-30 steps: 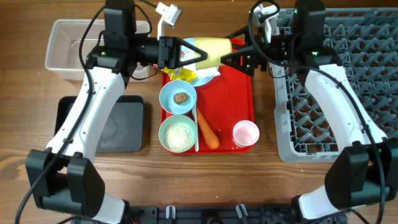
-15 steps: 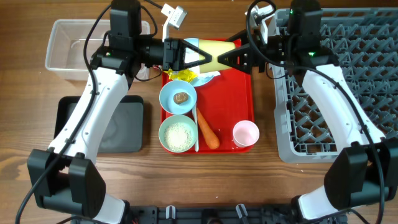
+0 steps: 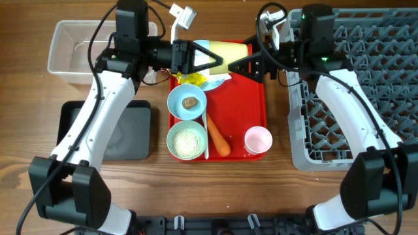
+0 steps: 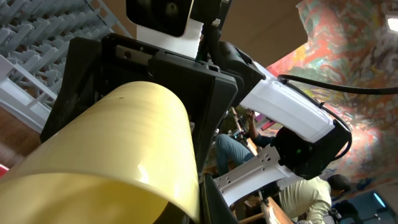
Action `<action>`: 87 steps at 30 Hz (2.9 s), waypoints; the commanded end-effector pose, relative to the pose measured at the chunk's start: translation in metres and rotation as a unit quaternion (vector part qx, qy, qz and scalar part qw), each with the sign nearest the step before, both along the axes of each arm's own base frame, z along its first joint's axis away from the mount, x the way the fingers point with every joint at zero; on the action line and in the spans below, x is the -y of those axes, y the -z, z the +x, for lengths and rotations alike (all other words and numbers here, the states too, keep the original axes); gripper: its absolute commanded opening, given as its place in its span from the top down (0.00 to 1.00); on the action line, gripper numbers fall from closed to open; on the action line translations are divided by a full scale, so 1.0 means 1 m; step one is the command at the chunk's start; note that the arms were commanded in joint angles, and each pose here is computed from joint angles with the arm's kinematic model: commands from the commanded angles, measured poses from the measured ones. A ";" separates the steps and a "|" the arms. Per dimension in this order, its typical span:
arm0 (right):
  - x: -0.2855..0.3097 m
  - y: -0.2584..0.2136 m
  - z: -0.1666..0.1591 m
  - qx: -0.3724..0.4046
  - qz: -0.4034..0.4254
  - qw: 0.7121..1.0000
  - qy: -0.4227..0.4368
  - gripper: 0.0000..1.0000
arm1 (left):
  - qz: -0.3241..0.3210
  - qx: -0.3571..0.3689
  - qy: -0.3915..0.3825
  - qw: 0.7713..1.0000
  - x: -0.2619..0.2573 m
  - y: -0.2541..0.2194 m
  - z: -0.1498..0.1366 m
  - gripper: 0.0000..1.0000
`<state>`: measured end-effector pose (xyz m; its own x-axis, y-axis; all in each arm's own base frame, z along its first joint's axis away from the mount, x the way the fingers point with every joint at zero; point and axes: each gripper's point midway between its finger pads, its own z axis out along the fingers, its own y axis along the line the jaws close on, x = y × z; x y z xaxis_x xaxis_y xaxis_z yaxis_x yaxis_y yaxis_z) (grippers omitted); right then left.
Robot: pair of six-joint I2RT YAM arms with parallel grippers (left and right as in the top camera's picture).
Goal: Sort waste into correct bins and load items into the dishwasher rack
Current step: 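Carry the yellow cup with the right gripper into the dishwasher rack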
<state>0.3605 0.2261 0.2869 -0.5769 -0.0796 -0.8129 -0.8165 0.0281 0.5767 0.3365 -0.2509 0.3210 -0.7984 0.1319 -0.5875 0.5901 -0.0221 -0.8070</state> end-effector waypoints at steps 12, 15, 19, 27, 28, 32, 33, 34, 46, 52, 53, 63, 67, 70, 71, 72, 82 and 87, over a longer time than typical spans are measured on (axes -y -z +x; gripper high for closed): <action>-0.002 -0.001 -0.006 0.016 0.020 0.999 -0.033 0.44 | -0.005 0.014 0.008 1.000 0.001 -0.003 -0.003 0.96; -0.002 -0.001 -0.006 0.016 0.020 0.999 -0.032 0.45 | -0.005 0.014 0.008 1.000 0.001 -0.003 -0.003 0.72; -0.002 -0.002 -0.005 0.022 0.021 0.999 -0.032 0.45 | -0.005 0.014 0.008 1.000 0.001 -0.003 -0.003 0.64; 0.055 -0.011 0.011 0.023 0.046 0.999 0.003 0.46 | -0.005 0.014 0.008 1.000 0.001 -0.003 -0.003 0.68; 0.063 -0.011 0.014 0.023 0.047 0.999 0.012 0.46 | -0.005 0.014 0.008 1.000 0.001 -0.003 -0.003 0.68; 0.092 -0.005 0.036 -0.011 0.027 0.996 0.084 0.45 | -0.005 0.014 0.007 1.000 0.001 -0.002 -0.003 0.68; 0.101 -0.002 0.046 -0.022 0.016 0.993 0.116 0.44 | -0.001 0.015 0.000 1.000 0.001 -0.001 0.000 0.69; 0.107 0.000 0.052 -0.029 0.007 0.990 0.141 0.44 | 0.006 0.016 -0.012 1.000 0.001 0.002 0.004 0.71; 0.224 0.027 0.056 -0.144 -0.275 0.818 0.485 0.42 | 0.289 -0.060 -0.320 0.900 -0.058 0.111 0.079 0.29; 0.263 0.016 0.005 -0.213 -0.396 0.717 0.533 0.40 | 0.316 -0.066 -0.338 0.884 -0.067 0.120 0.080 0.26; 0.266 0.021 -0.008 -0.239 -0.408 0.703 0.530 0.40 | 0.316 -0.067 -0.338 0.884 -0.067 0.120 0.080 0.26; 0.341 0.059 -0.094 -0.427 -0.459 0.541 0.561 0.38 | 0.372 -0.070 -0.380 0.844 -0.091 0.137 0.084 0.22; 0.353 0.084 -0.107 -0.472 -0.476 0.501 0.547 0.37 | 0.377 -0.072 -0.382 0.840 -0.093 0.139 0.083 0.14; 0.359 0.099 -0.120 -0.495 -0.499 0.463 0.541 0.37 | 0.388 -0.077 -0.385 0.834 -0.096 0.144 0.083 0.12; 0.359 0.103 -0.121 -0.497 -0.500 0.460 0.540 0.36 | 0.389 -0.079 -0.384 0.834 -0.096 0.145 0.082 0.12; 0.358 0.109 -0.124 -0.504 -0.502 0.456 0.535 0.36 | 0.392 -0.083 -0.382 0.833 -0.096 0.148 0.081 0.12; 0.365 0.177 -0.144 -0.548 -0.487 0.419 0.536 0.37 | 0.422 -0.122 -0.361 0.822 -0.098 0.182 0.076 0.12; 0.369 0.178 -0.140 -0.545 -0.478 0.422 0.544 0.27 | 0.422 -0.122 -0.361 0.823 -0.097 0.182 0.076 0.12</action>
<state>0.2204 -0.1410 0.1127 -0.6949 0.7138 0.0871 0.7070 0.7003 -0.0985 0.4126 -0.1531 0.1439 -0.9251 -0.1620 -0.3433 0.0170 0.8858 -0.4637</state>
